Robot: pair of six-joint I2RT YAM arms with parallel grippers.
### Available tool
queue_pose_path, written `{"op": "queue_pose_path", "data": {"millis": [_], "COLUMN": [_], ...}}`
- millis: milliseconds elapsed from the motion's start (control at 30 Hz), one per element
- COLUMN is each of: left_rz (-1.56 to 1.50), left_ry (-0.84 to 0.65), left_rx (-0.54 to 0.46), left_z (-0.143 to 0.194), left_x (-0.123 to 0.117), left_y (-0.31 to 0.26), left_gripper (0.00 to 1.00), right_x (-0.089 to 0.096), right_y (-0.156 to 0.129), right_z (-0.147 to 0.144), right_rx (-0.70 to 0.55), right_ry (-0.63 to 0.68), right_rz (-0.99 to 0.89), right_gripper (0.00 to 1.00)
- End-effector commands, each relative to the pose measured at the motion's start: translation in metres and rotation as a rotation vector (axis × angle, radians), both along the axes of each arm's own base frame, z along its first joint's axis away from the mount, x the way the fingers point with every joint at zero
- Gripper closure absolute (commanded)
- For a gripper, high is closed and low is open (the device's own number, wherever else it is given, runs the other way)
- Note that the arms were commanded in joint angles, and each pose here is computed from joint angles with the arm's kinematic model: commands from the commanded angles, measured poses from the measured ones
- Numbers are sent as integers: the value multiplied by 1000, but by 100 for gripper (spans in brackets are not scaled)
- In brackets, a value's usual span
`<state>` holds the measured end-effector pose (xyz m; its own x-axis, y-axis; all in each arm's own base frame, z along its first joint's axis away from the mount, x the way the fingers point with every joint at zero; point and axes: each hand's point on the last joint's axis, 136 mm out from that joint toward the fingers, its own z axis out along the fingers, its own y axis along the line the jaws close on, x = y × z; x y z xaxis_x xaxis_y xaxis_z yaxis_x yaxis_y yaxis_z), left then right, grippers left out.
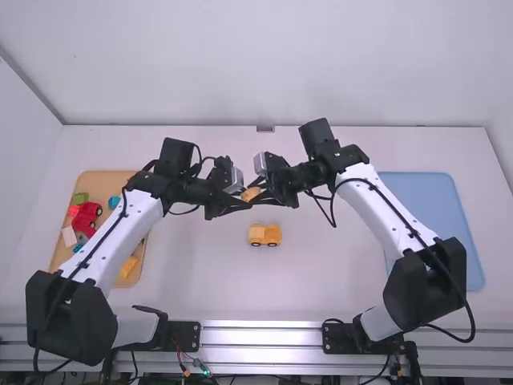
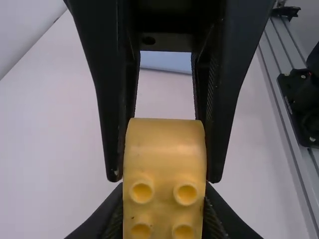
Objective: Assemble lego blocks to make yellow taxi
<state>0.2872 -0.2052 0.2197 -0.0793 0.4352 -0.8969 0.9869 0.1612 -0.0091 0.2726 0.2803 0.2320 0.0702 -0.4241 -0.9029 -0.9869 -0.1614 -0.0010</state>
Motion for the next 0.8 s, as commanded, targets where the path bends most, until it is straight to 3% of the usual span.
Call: {"op": "queue_pose_path", "data": {"millis": [0,33,133,367,567,767], "left_rz": [-30,-30,-17,154,226,163], "left_ry": [-3,-2,-2,44,56,29], "left_rx": [-28,-27,-10,83,163,232], "left_z": [7,7,5,-9,-33,-66], "left_x": [-2,-2,0,25,44,42], "left_y": [-6,-6,-5,8,-9,-54], "left_gripper": [94,94,94,98,98,98], "right_x": [0,0,8,31,37,39], "right_y": [0,0,-5,-44,-99,-144], "right_z": [14,14,10,14,18,7], "right_rx": [12,12,-16,-56,-41,19], "right_ry": [-44,-46,-65,-37,-55,1], "right_rz": [1,1,-29,-179,-350,-611], "right_gripper": [75,60,2,2,2,2]}}
